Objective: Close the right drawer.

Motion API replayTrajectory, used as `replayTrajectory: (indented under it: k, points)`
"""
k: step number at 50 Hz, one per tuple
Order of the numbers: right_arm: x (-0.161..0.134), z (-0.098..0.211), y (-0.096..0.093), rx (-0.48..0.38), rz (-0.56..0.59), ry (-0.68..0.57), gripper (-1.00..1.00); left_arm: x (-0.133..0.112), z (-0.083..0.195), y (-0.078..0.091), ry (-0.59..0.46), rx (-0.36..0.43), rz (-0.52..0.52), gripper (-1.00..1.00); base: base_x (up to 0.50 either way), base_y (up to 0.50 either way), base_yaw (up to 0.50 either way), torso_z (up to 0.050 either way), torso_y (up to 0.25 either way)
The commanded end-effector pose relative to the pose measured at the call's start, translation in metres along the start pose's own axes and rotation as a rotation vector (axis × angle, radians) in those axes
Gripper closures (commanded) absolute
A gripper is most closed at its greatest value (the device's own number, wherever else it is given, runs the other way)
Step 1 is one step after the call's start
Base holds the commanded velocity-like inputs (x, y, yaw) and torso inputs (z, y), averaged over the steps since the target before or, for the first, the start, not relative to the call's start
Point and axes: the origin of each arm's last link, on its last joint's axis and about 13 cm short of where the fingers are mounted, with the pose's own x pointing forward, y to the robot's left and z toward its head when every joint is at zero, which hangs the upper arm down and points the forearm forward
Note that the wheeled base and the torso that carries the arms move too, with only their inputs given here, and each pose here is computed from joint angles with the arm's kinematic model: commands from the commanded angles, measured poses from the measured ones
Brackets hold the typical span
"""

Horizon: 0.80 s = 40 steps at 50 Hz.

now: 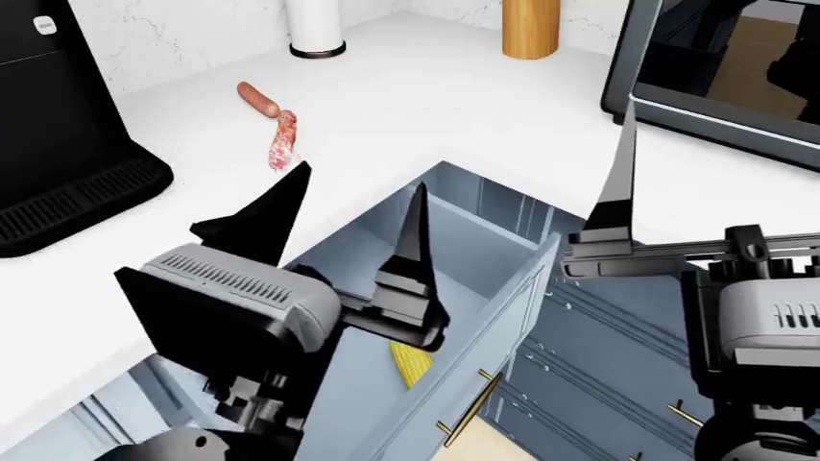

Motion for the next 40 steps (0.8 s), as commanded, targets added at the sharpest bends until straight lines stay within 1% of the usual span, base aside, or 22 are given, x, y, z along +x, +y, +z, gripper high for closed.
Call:
replayTrajectory:
  k: [1,4,7,12,21,27,35,40]
  points:
    - [-0.001,-0.001,0.001,0.008,0.003,0.003,-1.00,0.006,-0.012,-0.017,0.078,-0.127,-0.102,-1.00,0.00,0.00,0.00,0.000,0.000]
    - [0.000,-0.001,0.001,0.008,0.002,0.004,-1.00,0.007,-0.016,-0.021,0.098,-0.141,-0.124,-1.00,0.00,0.00,0.00,0.000,0.000]
    - [-0.001,-0.001,0.002,0.009,0.003,0.004,-1.00,0.011,-0.027,-0.028,0.143,-0.167,-0.163,-1.00,0.00,0.00,0.00,0.000,0.000]
    - [-0.003,-0.005,0.001,0.011,0.001,0.006,-1.00,0.014,-0.041,-0.034,0.215,-0.212,-0.198,-1.00,0.00,0.00,0.00,0.000,0.000]
    - [-0.003,-0.003,0.001,0.013,-0.003,0.005,-1.00,0.013,-0.061,-0.046,0.308,-0.275,-0.274,-1.00,0.00,0.00,0.00,0.000,0.000]
    - [-0.003,-0.003,0.001,0.016,-0.005,0.007,-1.00,0.012,-0.074,-0.048,0.364,-0.305,-0.297,-1.00,0.00,0.00,0.00,0.000,0.000]
    - [-0.003,-0.003,0.001,0.023,-0.003,0.009,-1.00,0.014,-0.088,-0.054,0.416,-0.325,-0.323,-1.00,0.00,0.00,0.00,0.000,0.000]
    - [-0.003,-0.002,0.001,0.023,-0.004,0.010,-1.00,0.010,-0.097,-0.057,0.457,-0.338,-0.343,-1.00,0.00,0.00,0.00,0.000,0.000]
